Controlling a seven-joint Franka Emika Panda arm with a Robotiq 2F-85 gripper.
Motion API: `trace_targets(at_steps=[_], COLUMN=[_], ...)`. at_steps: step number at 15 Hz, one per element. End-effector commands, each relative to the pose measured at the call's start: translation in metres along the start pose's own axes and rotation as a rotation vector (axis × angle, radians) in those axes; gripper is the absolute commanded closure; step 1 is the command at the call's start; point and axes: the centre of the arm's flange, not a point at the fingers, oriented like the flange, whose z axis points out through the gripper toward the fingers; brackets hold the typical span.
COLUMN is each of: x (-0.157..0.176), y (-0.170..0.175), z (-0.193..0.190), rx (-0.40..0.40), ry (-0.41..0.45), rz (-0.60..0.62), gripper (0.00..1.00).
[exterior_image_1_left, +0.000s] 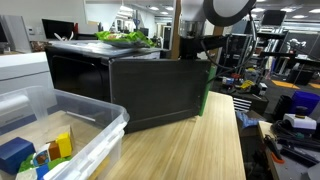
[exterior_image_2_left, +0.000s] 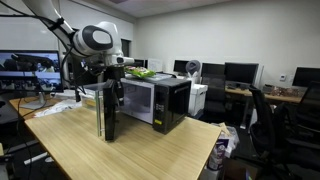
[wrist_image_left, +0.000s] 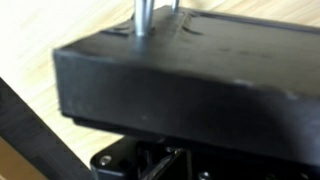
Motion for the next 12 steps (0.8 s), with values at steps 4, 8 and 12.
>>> trace_targets(at_steps=[4, 8, 12], x=[-0.090, -0.157, -0.145], y=[-0.059, -0.097, -0.101], z=[-0.097, -0.146, -0.134], rx=[0.192, 0.249, 0.099], ry=[-0.202, -0.211, 0.029], rz=[-0.246, -0.470, -0.425], gripper=[0.97, 0.97, 0.98])
